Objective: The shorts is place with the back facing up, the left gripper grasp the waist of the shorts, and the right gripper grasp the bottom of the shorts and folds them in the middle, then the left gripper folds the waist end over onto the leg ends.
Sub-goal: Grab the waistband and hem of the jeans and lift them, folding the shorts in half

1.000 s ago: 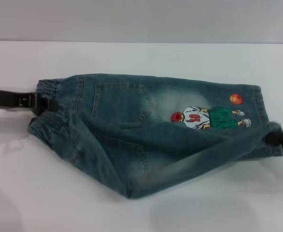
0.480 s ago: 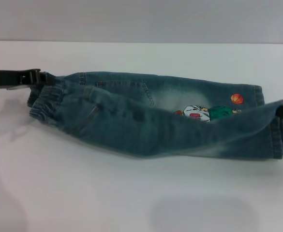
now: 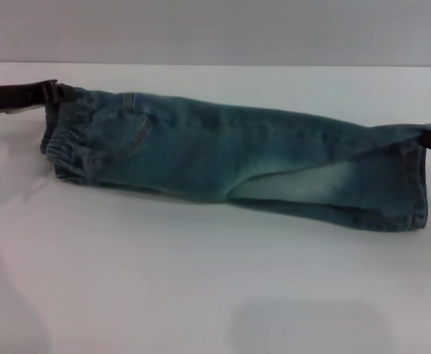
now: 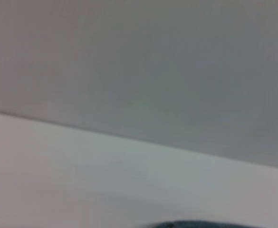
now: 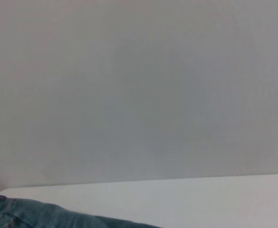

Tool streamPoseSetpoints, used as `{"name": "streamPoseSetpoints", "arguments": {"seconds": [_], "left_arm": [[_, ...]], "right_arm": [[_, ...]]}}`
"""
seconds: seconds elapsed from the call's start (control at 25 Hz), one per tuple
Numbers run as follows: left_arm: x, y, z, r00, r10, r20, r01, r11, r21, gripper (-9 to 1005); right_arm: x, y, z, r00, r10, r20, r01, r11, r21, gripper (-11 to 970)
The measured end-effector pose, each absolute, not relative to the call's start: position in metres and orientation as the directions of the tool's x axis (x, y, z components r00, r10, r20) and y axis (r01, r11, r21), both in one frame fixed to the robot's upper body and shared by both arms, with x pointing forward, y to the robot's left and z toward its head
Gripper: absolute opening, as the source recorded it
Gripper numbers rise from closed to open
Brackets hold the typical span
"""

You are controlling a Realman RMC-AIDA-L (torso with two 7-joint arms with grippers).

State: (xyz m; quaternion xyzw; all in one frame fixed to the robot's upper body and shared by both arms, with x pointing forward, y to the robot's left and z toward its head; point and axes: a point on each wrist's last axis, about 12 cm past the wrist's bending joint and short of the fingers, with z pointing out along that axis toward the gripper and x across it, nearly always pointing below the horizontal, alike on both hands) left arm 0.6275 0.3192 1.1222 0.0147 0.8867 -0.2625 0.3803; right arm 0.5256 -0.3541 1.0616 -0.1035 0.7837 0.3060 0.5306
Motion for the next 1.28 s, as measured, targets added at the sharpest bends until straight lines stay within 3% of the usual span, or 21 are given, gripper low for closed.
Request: {"name": "streamPoseSetpoints", "arguments": {"seconds": [0.6, 1.28], "left_arm": [[0.639, 0.317, 1.117, -0.625, -0.190, -0.757, 0.197, 0.900, -0.389, 48], [0.639, 0.306, 1.111, -0.638, -0.089, -0.765, 0.255, 0.913, -0.319, 49]], "right_arm": [[0.549, -0.343, 1.048, -0.436, 0.215, -0.874, -0.366, 0.844, 0.391, 0], [0.568, -0.326, 1.039, -0.470, 0.212, -0.857, -0.314, 0.867, 0.387, 0]]}}
